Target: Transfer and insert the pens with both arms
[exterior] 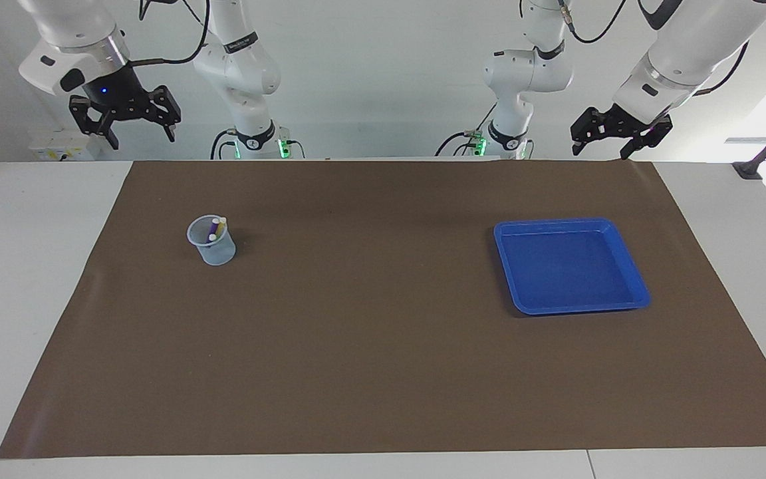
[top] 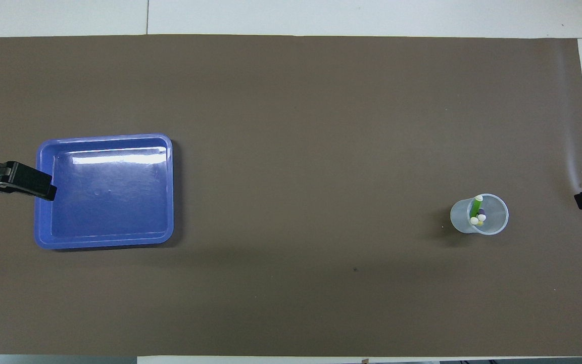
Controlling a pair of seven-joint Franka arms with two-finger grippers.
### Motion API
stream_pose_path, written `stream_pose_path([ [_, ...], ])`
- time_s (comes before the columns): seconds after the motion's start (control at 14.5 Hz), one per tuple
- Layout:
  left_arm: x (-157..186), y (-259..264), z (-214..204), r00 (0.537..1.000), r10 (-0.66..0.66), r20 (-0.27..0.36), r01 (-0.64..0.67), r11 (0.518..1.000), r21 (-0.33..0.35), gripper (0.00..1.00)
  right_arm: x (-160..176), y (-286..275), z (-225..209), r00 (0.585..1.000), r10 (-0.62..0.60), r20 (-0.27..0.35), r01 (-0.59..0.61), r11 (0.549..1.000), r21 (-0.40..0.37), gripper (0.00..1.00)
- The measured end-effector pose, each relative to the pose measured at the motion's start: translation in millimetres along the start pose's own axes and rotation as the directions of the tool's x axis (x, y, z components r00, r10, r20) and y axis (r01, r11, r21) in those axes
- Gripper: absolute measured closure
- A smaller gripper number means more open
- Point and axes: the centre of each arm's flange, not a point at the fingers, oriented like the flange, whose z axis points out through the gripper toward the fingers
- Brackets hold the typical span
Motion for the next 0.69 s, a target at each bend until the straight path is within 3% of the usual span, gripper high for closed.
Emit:
stream_pose_path([
  [0.21,4.4,6.9,-3.5,0.999,-0.009,-0.040,0.009,1.000,0.003,0.00,12.0,4.2,19.4,0.997,0.060,0.037,-0.061,0.998,0.018,0.00],
  [0.69,5.9,18.2,-1.0,0.999,0.006,-0.035,-0.005,1.000,0.018,0.00,37.8,31.9,64.1,0.984,0.130,0.124,-0.138,0.988,0.064,0.00],
])
